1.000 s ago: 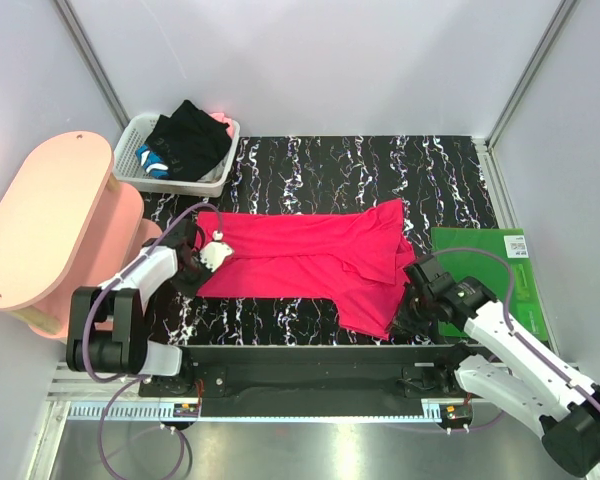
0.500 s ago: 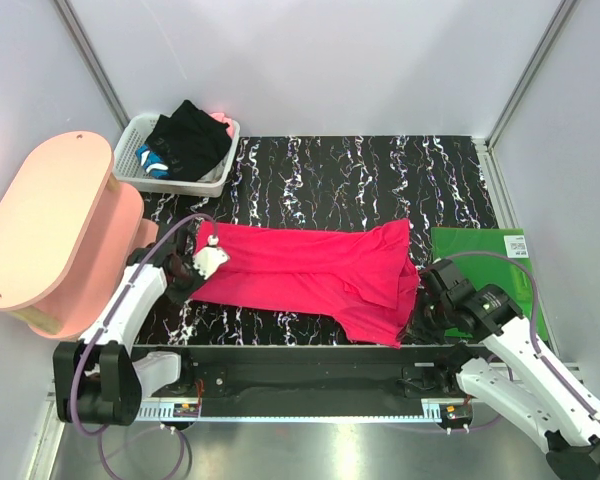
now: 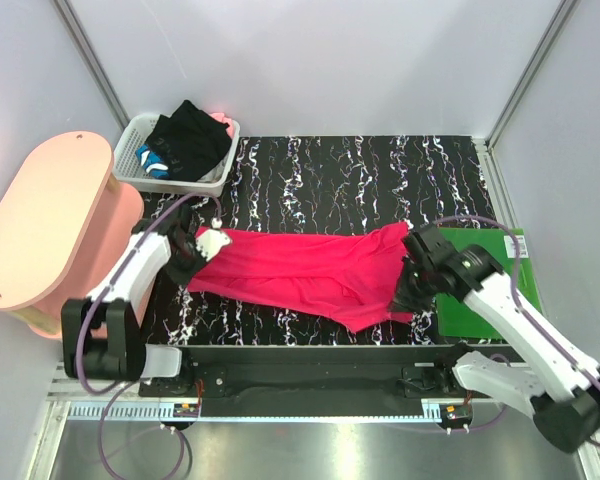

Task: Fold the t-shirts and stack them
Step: Fold the other side of the tshirt into a rectangle

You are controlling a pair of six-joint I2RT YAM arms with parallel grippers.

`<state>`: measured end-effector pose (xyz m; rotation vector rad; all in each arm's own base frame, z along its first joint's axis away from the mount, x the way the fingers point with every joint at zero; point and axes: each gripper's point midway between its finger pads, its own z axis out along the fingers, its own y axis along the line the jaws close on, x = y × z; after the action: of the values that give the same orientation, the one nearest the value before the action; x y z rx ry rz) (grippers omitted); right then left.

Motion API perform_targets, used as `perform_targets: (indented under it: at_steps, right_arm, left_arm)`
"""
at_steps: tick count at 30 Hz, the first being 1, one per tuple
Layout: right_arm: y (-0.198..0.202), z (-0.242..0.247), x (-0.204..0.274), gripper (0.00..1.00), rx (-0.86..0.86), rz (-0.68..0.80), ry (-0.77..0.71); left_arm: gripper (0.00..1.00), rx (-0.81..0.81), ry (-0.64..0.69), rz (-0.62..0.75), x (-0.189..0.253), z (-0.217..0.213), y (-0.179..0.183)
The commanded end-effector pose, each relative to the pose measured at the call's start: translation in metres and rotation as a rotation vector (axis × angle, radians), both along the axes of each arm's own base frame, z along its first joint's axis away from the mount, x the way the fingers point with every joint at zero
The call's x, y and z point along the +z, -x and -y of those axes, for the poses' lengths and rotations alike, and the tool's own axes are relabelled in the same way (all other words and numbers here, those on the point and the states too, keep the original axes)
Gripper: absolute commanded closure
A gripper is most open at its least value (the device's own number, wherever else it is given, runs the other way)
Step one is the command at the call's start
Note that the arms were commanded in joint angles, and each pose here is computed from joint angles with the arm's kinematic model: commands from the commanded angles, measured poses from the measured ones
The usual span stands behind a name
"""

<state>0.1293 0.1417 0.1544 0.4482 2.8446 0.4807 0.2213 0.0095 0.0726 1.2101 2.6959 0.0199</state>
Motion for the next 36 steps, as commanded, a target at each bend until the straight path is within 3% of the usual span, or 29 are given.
perform_targets:
  at_steps: [1, 7, 33, 34, 36]
  right_arm:
    - [-0.054, -0.018, 0.008, 1.0, 0.04, 0.121, 0.029]
    - [-0.099, -0.014, 0.01, 1.0, 0.018, 0.143, 0.046]
    - [-0.217, 0.022, -0.014, 1.0, -0.07, 0.127, 0.047]
    - [-0.224, 0.021, -0.013, 1.0, -0.072, 0.129, 0.042]
    - [-0.231, 0.02, -0.028, 1.0, -0.072, 0.092, 0.041]
  left_arm:
    - [0.97, 0.024, 0.008, 0.061, 0.01, 0.002, -0.047]
    - [0.97, 0.037, -0.032, 0.051, 0.002, -0.004, -0.077]
    - [0.97, 0.055, -0.161, 0.058, -0.028, -0.025, -0.112]
    - [0.94, 0.063, -0.163, 0.056, -0.029, -0.026, -0.112]
    - [0.68, 0.073, -0.168, 0.06, -0.031, -0.027, -0.114]
